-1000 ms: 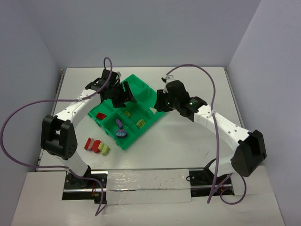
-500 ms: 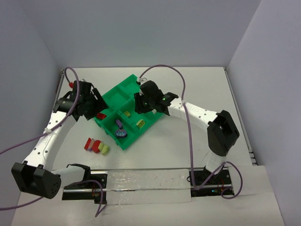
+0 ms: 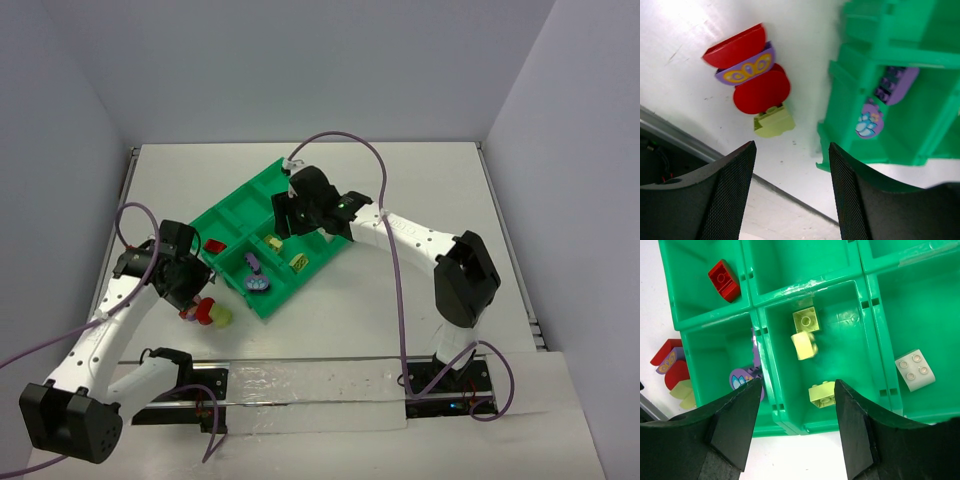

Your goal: Sort the legos into containers by color

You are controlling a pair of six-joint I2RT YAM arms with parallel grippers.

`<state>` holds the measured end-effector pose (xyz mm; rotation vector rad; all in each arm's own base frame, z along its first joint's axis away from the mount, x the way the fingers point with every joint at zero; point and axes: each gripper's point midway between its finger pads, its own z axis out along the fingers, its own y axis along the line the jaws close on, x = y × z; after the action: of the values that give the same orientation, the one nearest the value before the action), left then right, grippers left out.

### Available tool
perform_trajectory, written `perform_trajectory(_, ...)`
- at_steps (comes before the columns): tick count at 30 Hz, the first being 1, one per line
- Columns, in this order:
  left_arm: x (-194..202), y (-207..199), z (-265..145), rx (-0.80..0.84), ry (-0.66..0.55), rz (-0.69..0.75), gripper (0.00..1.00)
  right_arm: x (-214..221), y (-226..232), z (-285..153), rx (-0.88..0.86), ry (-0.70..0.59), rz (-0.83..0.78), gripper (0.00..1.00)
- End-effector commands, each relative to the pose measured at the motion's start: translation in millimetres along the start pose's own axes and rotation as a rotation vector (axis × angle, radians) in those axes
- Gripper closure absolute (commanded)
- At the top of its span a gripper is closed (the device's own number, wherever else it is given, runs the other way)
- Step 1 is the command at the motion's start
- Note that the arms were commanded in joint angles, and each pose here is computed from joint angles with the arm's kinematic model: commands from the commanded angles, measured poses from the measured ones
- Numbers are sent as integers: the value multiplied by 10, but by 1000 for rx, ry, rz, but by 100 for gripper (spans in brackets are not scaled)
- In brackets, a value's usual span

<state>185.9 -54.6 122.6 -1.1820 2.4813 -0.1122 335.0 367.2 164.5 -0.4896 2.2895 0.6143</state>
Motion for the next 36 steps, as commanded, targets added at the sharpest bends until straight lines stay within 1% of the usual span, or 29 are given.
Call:
perform_trajectory(1,-39,194,31,-100,-43,-132,34,-282,114,-163,-18,-77,-11,32)
perform_trajectory(6,-63,360,112,-176,-89,-227,33,-320,95,-315,-11,-103,-17,32)
perform_trajectory(7,-76,370,149,-183,-92,-251,36,-342,91,-378,-11,-114,-16,32)
perform_trajectory(9,-65,416,232,-206,-87,-266,37,-344,93,-427,-11,-120,-18,32)
perform_trajectory(14,-89,407,503,-210,-45,-291,21,-359,75,-563,-6,-136,-30,32)
perform_trajectory(15,-103,416,532,-213,-34,-291,15,-348,53,-584,0,-135,-32,32)
perform_trajectory(16,-136,370,558,-193,-37,-291,12,-343,46,-600,5,-137,-35,32)
perform_trajectory(18,-144,331,598,-179,-21,-275,8,-325,33,-625,8,-138,-38,32)
perform_trajectory(21,-95,238,647,-147,28,-240,4,-300,32,-626,6,-135,-39,32)
perform_trajectory(25,-26,115,708,-86,77,-214,3,-281,34,-602,-2,-128,-38,32)
perform_trajectory(30,32,173,763,-108,92,-217,8,-247,36,-593,-5,-119,-40,32)
perform_trajectory(36,67,268,788,-150,94,-220,9,-200,23,-564,-3,-102,-45,32)
